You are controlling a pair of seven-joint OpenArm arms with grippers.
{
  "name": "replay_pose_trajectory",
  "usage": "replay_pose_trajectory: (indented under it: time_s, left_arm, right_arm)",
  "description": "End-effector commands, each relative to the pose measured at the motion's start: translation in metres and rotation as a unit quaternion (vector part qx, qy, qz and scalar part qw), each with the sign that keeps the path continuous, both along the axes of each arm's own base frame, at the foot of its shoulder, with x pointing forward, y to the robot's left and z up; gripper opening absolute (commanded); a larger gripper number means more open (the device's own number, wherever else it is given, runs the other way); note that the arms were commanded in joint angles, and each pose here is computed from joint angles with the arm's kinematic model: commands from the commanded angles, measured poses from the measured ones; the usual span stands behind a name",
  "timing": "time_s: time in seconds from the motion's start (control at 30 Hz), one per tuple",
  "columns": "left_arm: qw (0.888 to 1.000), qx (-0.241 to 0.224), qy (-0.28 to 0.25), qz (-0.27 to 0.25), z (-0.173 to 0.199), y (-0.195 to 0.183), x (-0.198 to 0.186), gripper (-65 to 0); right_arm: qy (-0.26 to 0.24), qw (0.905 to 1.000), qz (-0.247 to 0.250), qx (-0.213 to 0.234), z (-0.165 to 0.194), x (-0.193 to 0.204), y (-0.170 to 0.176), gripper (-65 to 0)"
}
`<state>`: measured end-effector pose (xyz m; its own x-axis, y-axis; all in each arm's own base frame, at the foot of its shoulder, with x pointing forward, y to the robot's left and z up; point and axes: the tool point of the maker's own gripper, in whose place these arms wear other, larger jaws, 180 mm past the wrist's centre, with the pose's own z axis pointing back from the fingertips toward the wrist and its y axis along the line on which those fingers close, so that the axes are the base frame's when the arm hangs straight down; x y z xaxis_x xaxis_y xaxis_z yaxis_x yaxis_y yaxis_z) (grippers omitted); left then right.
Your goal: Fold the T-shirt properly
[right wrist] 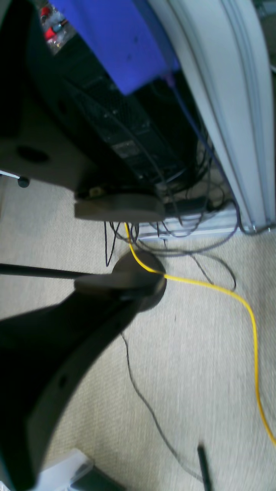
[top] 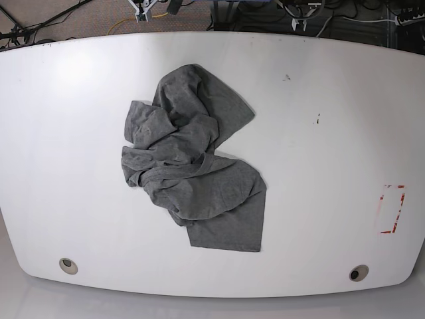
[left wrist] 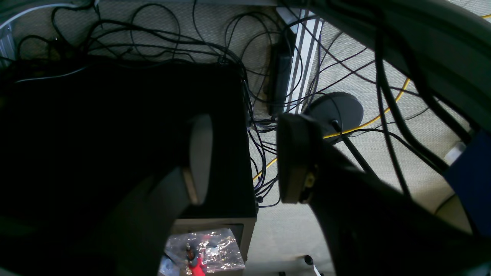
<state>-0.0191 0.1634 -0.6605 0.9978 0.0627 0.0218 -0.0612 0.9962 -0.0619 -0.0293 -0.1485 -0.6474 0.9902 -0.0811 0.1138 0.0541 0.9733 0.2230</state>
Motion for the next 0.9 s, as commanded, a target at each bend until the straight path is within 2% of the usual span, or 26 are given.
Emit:
replay_pose_trajectory:
  time_s: [0.0,0.03,0.6,0.87]
  left_arm:
    - [1.000,0.001,0.003,0.002,0.000,0.000,-0.005,-39.9]
    - [1.000,-0.009,0.003,-0.002,0.000,-0.009,-0.003,-40.1]
    - [1.000,-0.006,0.001,0.001,0.000,-0.006,-0.005,-40.1]
    - [0.999,0.004,-0.046,0.004,0.005,0.002,-0.013,-40.1]
  right_arm:
    - [-0.002,1.0000,0.001,0.000,0.002,-0.005,-0.001,-45.3]
    - [-0.002,1.0000,-0.002,0.004,0.000,0.001,0.006,-44.9]
    - [-0.011,0.9999,-0.002,0.002,0.000,0.005,0.005,-45.0]
    - [-0.038,0.9991,-0.020,-0.003,0.004,-0.003,0.000,-45.2]
